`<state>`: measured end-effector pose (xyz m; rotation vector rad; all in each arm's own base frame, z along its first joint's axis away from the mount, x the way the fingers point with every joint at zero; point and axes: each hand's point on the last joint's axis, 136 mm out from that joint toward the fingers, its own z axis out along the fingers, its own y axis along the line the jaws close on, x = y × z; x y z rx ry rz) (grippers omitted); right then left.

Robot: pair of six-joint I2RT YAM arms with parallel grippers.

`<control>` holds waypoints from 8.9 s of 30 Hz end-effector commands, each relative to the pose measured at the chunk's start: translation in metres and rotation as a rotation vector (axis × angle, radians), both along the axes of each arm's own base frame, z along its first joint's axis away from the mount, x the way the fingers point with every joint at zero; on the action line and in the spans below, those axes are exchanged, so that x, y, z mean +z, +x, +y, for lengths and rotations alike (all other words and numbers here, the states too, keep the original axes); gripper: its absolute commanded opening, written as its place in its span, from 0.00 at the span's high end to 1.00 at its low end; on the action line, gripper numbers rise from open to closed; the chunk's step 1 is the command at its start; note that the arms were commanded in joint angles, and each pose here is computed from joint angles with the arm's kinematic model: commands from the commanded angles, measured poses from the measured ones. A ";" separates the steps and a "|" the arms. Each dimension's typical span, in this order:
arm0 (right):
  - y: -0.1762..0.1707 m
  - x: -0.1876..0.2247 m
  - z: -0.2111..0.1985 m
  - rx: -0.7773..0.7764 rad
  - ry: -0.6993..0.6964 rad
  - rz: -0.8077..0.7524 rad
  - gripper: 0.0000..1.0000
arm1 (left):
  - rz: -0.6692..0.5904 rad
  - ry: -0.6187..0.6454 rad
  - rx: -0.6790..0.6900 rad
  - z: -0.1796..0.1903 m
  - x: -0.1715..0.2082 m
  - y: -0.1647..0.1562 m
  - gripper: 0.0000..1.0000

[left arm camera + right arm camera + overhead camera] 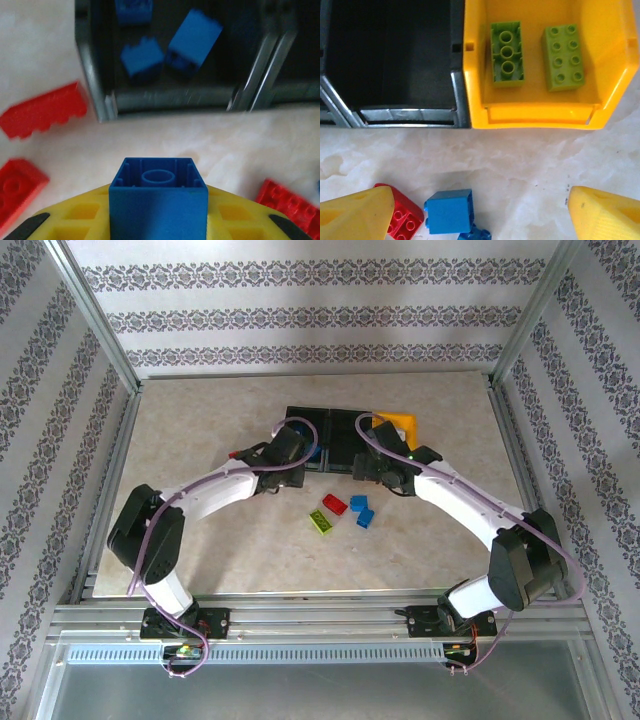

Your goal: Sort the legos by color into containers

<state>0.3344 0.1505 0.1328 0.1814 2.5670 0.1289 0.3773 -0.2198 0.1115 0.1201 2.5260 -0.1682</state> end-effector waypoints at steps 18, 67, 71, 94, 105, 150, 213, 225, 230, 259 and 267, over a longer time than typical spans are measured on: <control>-0.003 0.011 0.009 0.006 0.022 -0.030 0.11 | -0.072 0.073 0.020 -0.005 0.018 0.140 0.71; -0.036 -0.061 0.105 0.312 -0.006 0.233 0.42 | -0.185 -0.228 0.409 0.130 0.048 0.018 0.00; -0.037 -0.072 0.107 0.327 -0.021 0.266 0.42 | -0.165 -0.207 0.437 0.145 0.039 0.004 0.00; -0.033 -0.103 0.105 0.351 -0.072 0.344 0.44 | -0.135 -0.199 0.471 0.160 0.028 -0.007 0.00; -0.035 -0.107 0.114 0.386 -0.082 0.373 0.52 | -0.132 -0.205 0.472 0.160 0.026 -0.005 0.00; -0.009 -0.064 0.120 0.383 -0.115 0.256 0.69 | -0.126 -0.212 0.495 0.169 0.023 -0.010 0.00; 0.090 0.034 0.042 0.144 -0.064 -0.037 0.14 | 0.081 0.020 0.359 0.173 -0.020 0.048 0.12; 0.051 0.056 0.016 0.073 -0.050 -0.090 0.02 | 0.193 0.062 0.379 0.182 -0.055 0.083 0.27; 0.043 0.056 0.013 0.060 -0.051 -0.093 0.02 | 0.232 0.053 0.384 0.185 -0.067 0.086 0.31; 0.045 0.062 0.021 0.056 -0.021 -0.107 0.02 | 0.325 0.048 0.366 0.184 -0.100 0.070 0.63; 0.044 0.061 0.022 0.050 -0.014 -0.103 0.02 | 0.285 0.040 0.359 0.184 -0.083 0.071 0.65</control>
